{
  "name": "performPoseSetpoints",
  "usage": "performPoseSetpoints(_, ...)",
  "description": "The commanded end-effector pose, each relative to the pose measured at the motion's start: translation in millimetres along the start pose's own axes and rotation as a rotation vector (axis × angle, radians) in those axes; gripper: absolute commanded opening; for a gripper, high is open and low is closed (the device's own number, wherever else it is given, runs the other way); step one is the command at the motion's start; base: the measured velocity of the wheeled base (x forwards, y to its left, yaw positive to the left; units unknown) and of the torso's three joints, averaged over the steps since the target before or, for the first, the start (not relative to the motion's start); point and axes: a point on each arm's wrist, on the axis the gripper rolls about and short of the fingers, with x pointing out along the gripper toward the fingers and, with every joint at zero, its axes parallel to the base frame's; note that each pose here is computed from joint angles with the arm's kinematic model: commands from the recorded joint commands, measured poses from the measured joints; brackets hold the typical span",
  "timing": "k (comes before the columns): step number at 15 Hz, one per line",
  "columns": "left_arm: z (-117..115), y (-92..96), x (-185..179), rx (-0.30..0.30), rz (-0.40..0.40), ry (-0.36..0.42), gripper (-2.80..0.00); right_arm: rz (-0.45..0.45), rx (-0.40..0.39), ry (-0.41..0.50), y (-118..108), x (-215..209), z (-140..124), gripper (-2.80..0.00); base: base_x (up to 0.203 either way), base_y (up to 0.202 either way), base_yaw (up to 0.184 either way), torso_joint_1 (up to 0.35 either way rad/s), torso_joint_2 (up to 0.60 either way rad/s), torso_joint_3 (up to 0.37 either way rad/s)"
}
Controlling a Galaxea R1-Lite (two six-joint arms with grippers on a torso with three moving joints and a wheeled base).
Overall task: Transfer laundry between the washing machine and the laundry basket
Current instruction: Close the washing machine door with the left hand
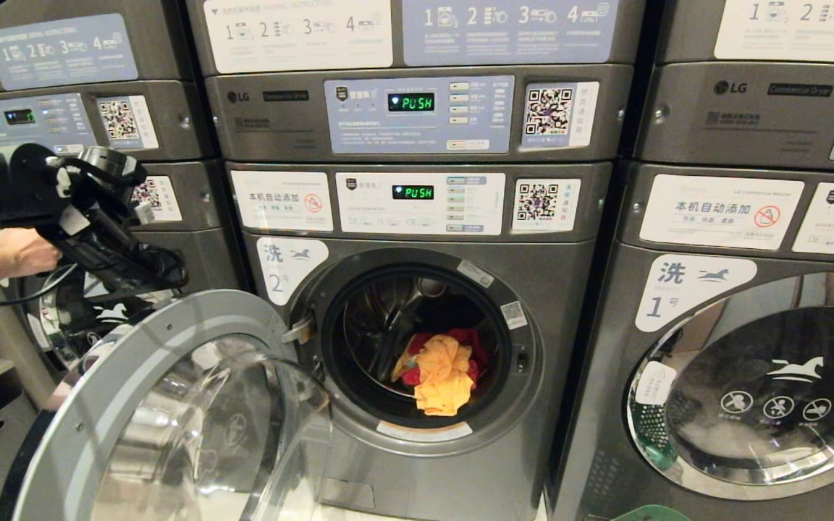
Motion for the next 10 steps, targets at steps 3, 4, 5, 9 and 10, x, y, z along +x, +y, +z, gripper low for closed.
performPoseSetpoints(3, -2.6, -14.2, -3.9, 0.027, -0.042, 0.004, -2.80, 0.001, -0.001, 0.001, 0.0, 0.1, 0.1, -2.80, 0.000, 0.000, 0.000, 0.000, 0.00, 0.000)
performPoseSetpoints(4, -3.3, -18.6, -4.6, 0.036, -0.057, 0.004, -2.80, 0.001, -0.001, 0.001, 0.0, 0.1, 0.1, -2.80, 0.000, 0.000, 0.000, 0.000, 0.00, 0.000)
performPoseSetpoints(5, -3.9, -21.7, -4.5, 0.042, -0.062, 0.004, -2.80, 0.001, -0.001, 0.001, 0.0, 0.1, 0.1, -2.80, 0.000, 0.000, 0.000, 0.000, 0.00, 0.000)
performPoseSetpoints(9, -5.3, -28.4, -6.0, 0.053, -0.083, 0.006, -2.80, -0.001, -0.001, 0.001, 0.0, 0.1, 0.1, -2.80, 0.000, 0.000, 0.000, 0.000, 0.00, 0.000)
performPoseSetpoints(10, -5.6, -29.8, -6.7, 0.056, -0.092, 0.007, -2.80, -0.001, 0.001, 0.001, 0.0, 0.1, 0.1, -2.80, 0.000, 0.000, 0.000, 0.000, 0.00, 0.000)
